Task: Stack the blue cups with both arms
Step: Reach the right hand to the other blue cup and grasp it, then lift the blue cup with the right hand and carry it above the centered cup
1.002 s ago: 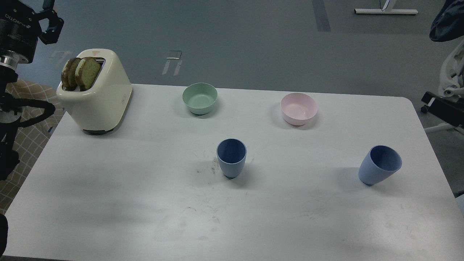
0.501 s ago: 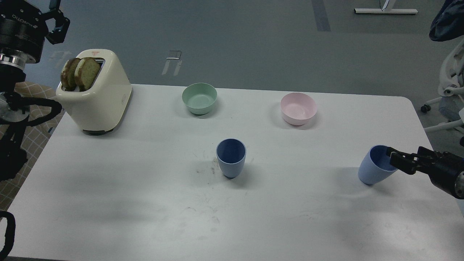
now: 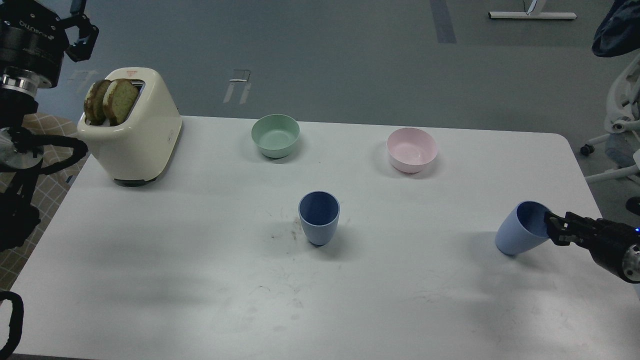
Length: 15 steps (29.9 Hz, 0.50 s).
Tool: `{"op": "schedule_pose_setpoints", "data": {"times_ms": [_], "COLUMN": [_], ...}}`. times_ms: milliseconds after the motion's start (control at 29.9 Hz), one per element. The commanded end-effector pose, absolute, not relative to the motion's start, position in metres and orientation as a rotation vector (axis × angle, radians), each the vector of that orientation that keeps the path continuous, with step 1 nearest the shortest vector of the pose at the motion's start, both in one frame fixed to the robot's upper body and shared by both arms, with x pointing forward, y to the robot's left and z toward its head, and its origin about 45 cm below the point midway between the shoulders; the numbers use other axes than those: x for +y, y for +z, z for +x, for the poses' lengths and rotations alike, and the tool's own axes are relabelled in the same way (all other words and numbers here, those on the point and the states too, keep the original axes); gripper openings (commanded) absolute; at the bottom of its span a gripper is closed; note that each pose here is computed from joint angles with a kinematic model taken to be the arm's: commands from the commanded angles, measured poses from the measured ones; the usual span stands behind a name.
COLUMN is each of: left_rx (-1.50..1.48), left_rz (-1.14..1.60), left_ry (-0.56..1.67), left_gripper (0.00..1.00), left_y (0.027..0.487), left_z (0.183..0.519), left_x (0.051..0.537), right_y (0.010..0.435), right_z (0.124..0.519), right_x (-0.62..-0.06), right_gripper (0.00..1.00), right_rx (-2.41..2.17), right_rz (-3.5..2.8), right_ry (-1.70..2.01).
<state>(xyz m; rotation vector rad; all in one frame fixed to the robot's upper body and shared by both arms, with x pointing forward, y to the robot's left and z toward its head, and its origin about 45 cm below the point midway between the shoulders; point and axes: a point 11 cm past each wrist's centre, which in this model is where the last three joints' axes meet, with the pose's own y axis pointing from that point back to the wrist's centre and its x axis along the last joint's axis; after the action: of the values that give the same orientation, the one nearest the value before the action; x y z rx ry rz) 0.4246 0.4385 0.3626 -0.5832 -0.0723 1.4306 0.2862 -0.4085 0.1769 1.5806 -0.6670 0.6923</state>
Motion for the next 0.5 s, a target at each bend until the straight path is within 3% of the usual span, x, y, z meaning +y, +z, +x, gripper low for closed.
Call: {"op": "schedule_pose_setpoints", "data": {"times_ms": [0,301,468], "left_rx": [-0.073,-0.076,-0.08], "left_rz": [-0.581,-0.581,-0.582], "left_ry": [1.431,1.432,1.426], "left_gripper": [0.98,0.98,0.97], "left_y": [0.363,0.364,0.366], "left_z": [0.424,0.425,0.425], "left_x": [0.439,0.439,0.438], "right_y": [0.175,0.202,0.262], "right_z": [0.287,0.302,0.329], "right_x": [-0.404,-0.409,-0.401], "right_gripper": [0.0,0.0,0.0], "right_rx": [-0.692,-0.831,-1.035], "right_rz": [1.599,1.608,1.775], "right_ry": [0.684,0.735,0.772]}}
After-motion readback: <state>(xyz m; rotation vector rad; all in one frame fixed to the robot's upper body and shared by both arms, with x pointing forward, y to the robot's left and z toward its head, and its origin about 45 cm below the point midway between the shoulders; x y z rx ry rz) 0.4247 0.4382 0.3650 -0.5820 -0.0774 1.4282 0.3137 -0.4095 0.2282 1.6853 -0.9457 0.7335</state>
